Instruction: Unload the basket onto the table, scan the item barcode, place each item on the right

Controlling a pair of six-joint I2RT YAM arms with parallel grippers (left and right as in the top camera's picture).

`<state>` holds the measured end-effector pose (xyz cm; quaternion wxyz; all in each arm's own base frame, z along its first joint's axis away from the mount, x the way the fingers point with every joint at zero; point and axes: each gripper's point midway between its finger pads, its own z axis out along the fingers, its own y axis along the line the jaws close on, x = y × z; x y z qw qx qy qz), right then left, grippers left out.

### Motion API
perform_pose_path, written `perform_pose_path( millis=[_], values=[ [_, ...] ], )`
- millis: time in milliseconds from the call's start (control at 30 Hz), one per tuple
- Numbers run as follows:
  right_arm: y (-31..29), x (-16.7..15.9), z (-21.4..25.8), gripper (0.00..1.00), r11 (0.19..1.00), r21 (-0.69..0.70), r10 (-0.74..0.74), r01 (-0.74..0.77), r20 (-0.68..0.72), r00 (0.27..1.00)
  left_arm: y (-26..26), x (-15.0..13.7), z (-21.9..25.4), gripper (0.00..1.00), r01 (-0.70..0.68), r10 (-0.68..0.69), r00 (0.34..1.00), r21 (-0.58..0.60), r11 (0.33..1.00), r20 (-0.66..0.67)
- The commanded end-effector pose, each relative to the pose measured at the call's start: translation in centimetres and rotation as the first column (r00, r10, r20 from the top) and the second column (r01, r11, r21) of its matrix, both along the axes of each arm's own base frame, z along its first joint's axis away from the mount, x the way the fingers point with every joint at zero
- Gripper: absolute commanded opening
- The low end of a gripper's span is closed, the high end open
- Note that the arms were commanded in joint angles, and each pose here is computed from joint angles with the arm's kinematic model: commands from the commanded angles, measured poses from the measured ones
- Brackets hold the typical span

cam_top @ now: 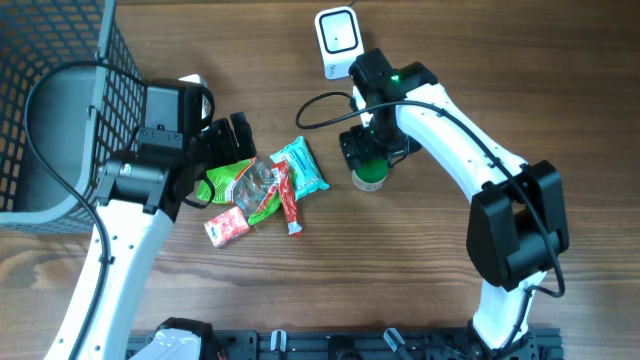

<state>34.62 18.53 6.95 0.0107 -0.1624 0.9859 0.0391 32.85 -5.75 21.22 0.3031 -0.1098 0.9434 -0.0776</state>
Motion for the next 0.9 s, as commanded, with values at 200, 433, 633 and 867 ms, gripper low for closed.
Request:
perform_pose_path(
  millis=[200,433,633,867],
  values=[
    [0.0,-1.5,-3.3,1.00,1.000,0.013,-0.023,0.023,-0.057,0.998,0.1,0.1,0.3,1.00,-0.008,0.008,1.000,0.008,1.000,0.010],
    [-0.3,-1.9,-3.5,0.80,0.994,-0.001,-0.110,0.111,-0.081,0.991,0.1,0.1,0.3,1.00,-0.008,0.008,1.000,0.008,1.000,0.010],
    [0.4,-2.3,-3.1,0.55,0.990,0.043,-0.126,0.132,-0.110,0.986,0.1,0.1,0.3,1.00,-0.008,0.008,1.000,0.008,1.000,0.010],
    [-0.8,-1.6,8.6,0.37,0.885,0.374,-0.269,0.277,-0.075,0.960,0.1,0.1,0.3,1.00,-0.008,0.008,1.000,0.008,1.000,0.010]
  ],
)
